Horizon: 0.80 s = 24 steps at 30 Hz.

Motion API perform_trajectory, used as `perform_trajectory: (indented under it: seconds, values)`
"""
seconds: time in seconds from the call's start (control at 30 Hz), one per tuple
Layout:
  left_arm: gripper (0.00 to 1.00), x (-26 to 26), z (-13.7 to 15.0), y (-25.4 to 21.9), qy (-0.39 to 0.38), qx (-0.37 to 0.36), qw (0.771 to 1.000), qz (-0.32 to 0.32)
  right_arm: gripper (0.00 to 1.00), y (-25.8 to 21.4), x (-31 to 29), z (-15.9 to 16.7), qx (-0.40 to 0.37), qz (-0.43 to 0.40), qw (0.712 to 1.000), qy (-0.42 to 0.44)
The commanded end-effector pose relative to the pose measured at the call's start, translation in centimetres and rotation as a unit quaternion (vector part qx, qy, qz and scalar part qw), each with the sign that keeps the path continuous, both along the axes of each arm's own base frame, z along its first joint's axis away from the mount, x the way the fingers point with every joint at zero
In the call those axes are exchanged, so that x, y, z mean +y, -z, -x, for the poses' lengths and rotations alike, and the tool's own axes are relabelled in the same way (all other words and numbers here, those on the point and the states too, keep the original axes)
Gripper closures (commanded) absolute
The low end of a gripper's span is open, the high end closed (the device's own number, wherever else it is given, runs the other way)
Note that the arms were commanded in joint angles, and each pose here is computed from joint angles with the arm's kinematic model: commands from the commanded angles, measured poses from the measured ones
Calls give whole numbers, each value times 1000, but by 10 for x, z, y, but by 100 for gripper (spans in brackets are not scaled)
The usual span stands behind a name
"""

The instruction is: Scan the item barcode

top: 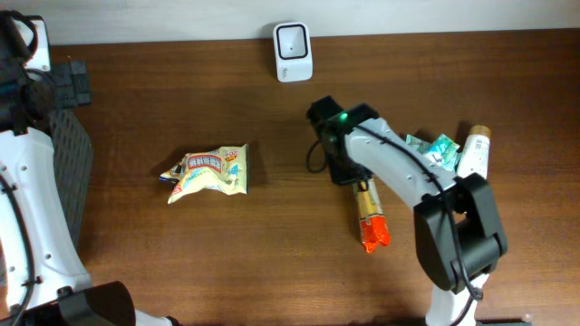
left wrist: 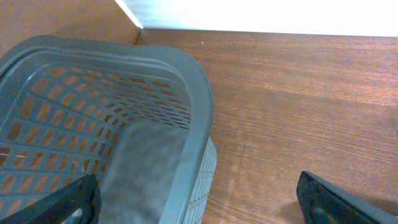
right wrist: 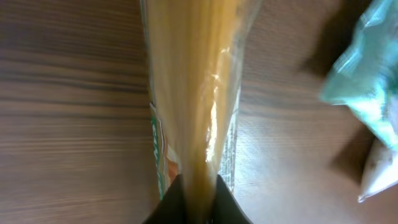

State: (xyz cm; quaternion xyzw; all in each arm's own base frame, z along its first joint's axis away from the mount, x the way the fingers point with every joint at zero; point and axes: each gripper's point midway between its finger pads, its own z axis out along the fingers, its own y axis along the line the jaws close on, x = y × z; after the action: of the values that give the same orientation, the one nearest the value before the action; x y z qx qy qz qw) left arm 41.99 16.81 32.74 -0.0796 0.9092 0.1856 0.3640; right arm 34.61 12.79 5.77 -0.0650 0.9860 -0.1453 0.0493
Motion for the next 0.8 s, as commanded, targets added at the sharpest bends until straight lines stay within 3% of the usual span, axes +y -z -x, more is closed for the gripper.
perform_trajectory:
  seconds: [0.0,0.1,0.17,0.2,0.4,0.5,0.53,0.57,0.67,0.77]
  values:
    - [1,1,2,-10,2,-10,1000,-6,78,-10,51,-8,-45,-37,997,-48]
    - [1,1,2,-10,2,-10,1000,-6,75,-7,121,11,-28,-138,982,-124]
    - [1,1,2,-10,2,-10,1000,-6,60,-7,132,20,-17,-141,976,-162]
    - [1,1,2,-10,2,-10,1000,-6,60,-8,129,20,-15,-137,977,-160]
    - [1,1,2,-10,2,-10,1000,-6,60,-60,31,-28,-41,-166,985,-12]
    - [1,1,2,-10,2,-10,1000,-6,59,-45,-13,-28,27,-273,961,35]
    - [1,1,2,-10,2,-10,1000,-6,59,-33,-25,-24,41,-273,960,53]
    - [1,1,2,-10,2,-10,1000,-6,60,-23,-33,-20,51,-270,959,65]
    - [1,1,2,-10,2,-10,1000,-6,80,13,-57,-8,61,-219,970,82]
    - [1,1,2,-10,2,-10,1000,-6,86,27,-48,-6,56,-210,974,63]
